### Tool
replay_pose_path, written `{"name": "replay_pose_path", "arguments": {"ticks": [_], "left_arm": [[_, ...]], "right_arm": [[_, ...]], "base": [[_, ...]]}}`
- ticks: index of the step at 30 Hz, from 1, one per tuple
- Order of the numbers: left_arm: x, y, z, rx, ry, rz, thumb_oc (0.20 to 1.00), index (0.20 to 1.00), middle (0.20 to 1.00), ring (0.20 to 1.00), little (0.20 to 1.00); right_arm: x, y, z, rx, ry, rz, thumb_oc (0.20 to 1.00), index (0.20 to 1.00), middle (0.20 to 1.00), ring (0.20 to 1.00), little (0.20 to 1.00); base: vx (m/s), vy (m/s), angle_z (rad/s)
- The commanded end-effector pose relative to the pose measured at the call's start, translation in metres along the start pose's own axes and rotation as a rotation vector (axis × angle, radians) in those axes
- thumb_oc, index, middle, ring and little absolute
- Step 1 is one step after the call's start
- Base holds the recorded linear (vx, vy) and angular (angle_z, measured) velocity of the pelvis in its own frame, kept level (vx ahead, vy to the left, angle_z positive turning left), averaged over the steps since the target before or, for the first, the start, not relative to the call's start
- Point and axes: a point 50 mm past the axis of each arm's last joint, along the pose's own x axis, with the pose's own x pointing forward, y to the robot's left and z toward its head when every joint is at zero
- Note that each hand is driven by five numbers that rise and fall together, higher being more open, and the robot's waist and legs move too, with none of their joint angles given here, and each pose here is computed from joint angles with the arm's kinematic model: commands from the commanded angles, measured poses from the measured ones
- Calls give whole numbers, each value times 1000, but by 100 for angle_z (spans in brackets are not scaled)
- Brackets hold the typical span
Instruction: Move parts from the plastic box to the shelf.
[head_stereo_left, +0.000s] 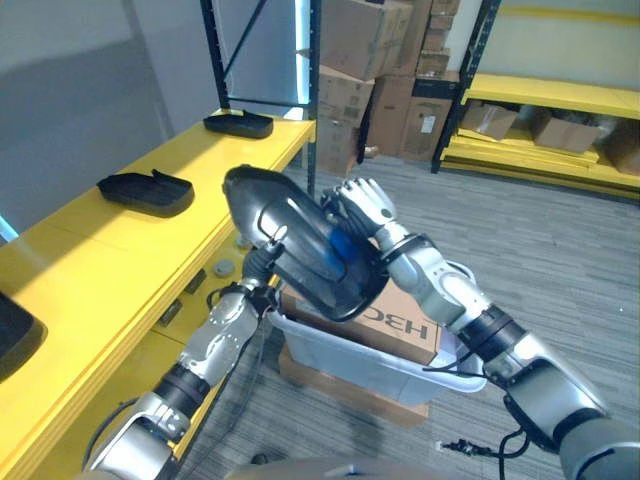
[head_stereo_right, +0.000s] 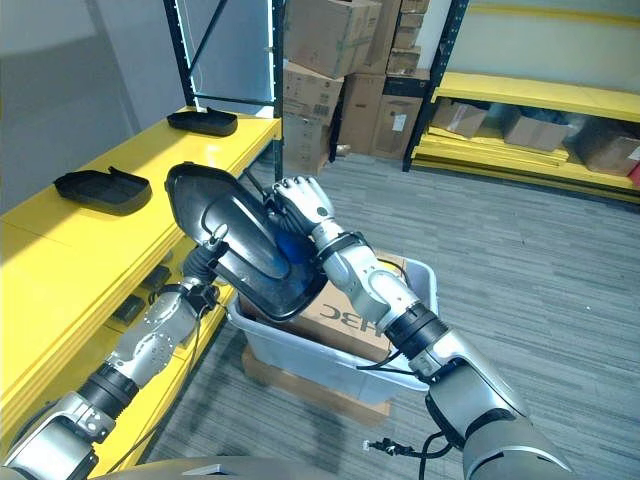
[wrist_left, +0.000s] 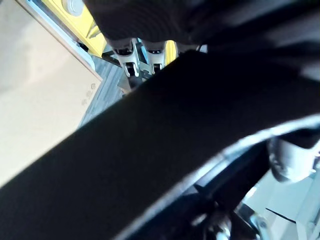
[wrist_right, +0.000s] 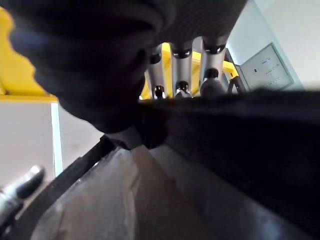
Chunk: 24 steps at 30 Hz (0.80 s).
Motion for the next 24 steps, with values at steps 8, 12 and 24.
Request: {"name": "replay_pose_path", "arguments": {"ticks": [8,12,24], "left_arm": [[20,-19,49,70,-227,-19,200,200,200,200,200],[11,-3,62,167,-309,41,200,200,200,200,200],[-24,18,124,665,-708,285,200,200,200,200,200]], "right_arm": [[6,-22,62,205,-304,-41,200,200,200,200,200],[-9,-20,65,307,-316,-31,200,200,200,200,200],[-36,-18,54,632,-167,-131,1000,1000,1000,1000,1000]], "base": [[0,0,0],[0,0,0],[-4,95,-2]]}}
